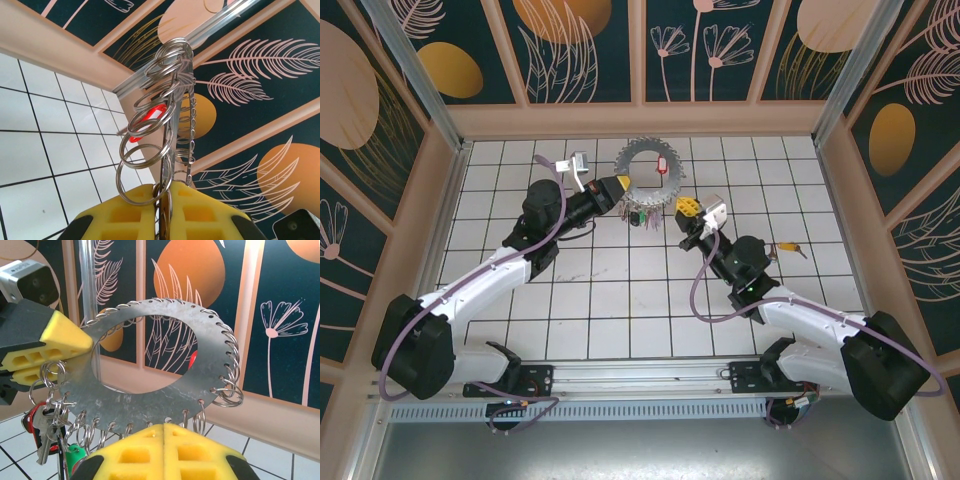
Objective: Put the keys on the keyring
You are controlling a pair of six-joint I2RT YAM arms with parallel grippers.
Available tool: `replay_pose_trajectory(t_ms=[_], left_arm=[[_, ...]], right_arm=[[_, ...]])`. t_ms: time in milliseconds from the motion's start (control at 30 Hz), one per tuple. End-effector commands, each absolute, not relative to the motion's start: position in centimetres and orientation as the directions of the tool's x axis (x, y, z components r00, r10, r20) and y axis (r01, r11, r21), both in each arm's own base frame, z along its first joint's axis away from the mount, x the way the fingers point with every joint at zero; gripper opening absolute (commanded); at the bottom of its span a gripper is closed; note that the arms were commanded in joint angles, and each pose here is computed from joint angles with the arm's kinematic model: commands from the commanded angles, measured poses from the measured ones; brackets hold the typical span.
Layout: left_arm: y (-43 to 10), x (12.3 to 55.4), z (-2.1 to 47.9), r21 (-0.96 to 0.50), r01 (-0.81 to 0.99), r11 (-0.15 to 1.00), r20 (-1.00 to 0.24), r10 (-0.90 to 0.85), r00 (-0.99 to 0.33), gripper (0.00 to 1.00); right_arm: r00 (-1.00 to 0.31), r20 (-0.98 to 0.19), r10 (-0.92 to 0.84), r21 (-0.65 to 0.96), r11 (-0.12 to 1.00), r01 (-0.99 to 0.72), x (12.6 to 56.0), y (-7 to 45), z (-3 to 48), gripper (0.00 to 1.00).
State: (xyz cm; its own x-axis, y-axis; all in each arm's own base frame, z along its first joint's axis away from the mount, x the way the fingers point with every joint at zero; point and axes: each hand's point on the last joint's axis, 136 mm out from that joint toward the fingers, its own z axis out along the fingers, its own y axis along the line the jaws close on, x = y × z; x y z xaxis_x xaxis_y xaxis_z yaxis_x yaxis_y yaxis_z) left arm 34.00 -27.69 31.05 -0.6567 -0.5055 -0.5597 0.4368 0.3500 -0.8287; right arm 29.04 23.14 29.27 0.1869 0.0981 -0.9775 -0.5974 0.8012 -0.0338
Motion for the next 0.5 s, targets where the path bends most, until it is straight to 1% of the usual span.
replay_pose_trajectory(t_ms=[0, 233, 467], left_arm=[[-27.2, 33.3, 35.3, -0.807, 0.524, 0.273, -0.575, -0.565, -0.591, 0.00], [-27.4, 32.8, 35.4, -0.750, 0.585, 0.308, -0.647, -0.521, -0.556, 0.00], [-27.8, 31.8, 36.7, -0.665, 0.676, 0.318, -0.730, -0.471, -0.496, 0.00]], right_arm=[[0.211, -0.967, 0.144, -0.017, 0.788, -0.616, 28.3, 22.9, 30.5, 0.02], [0.212, -0.975, 0.059, -0.100, 0.738, -0.668, 27.3, 23.9, 30.1, 0.11], [0.221, -0.975, -0.035, -0.179, 0.713, -0.678, 27.0, 25.1, 29.5, 0.13]])
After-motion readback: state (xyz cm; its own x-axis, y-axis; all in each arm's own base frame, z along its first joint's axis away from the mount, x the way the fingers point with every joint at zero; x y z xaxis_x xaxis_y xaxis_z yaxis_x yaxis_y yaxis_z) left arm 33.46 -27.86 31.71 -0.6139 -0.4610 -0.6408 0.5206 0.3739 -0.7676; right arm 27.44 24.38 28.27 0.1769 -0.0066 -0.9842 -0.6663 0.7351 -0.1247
